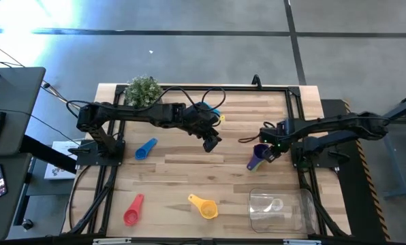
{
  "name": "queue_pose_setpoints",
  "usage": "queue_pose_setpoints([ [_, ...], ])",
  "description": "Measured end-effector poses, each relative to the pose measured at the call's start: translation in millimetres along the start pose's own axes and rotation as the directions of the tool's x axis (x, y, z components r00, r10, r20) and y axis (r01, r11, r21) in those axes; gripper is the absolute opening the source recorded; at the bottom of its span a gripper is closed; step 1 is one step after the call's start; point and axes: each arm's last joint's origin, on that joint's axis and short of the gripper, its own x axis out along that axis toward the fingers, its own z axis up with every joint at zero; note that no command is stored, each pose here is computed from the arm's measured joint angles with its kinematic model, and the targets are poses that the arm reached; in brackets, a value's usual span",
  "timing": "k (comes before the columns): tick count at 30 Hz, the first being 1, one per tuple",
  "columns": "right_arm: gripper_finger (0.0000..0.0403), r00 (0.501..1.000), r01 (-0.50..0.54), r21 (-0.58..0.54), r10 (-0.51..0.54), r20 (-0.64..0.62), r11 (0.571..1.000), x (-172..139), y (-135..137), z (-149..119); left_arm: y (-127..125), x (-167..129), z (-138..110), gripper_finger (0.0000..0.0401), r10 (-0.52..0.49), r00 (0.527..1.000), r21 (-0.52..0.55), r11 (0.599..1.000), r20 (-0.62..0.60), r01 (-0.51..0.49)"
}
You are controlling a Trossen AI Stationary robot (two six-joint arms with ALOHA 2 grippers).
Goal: Nest measuring cups in basket
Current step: Adjust the stacked measuring cups
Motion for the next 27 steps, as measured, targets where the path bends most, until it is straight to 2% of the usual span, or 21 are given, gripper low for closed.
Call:
queue_pose_setpoints([
  [15, 0.011, 0.984, -0.136, 0.07, 0.127, 0.122, 0.988, 0.3, 13.5, 12.7, 0.0, 0.0, 0.0, 0.0159, 0.0, 1.0, 0.001, 1.0, 0.0, 0.0],
  [23, 0.011, 0.982, -0.185, 0.067, 0.182, 0.056, 0.98, 12.7, 25.0, 21.3, 0.1, 0.0, -0.2, 0.0159, 0.001, 1.0, 0.001, 1.0, -0.002, -0.001],
  [27, 0.011, 0.984, -0.178, 0.071, 0.176, 0.031, 0.982, 16.1, 27.5, 23.3, 0.0, 0.0, -0.2, 0.0159, -0.001, 1.0, 0.001, 1.0, -0.003, 0.001],
])
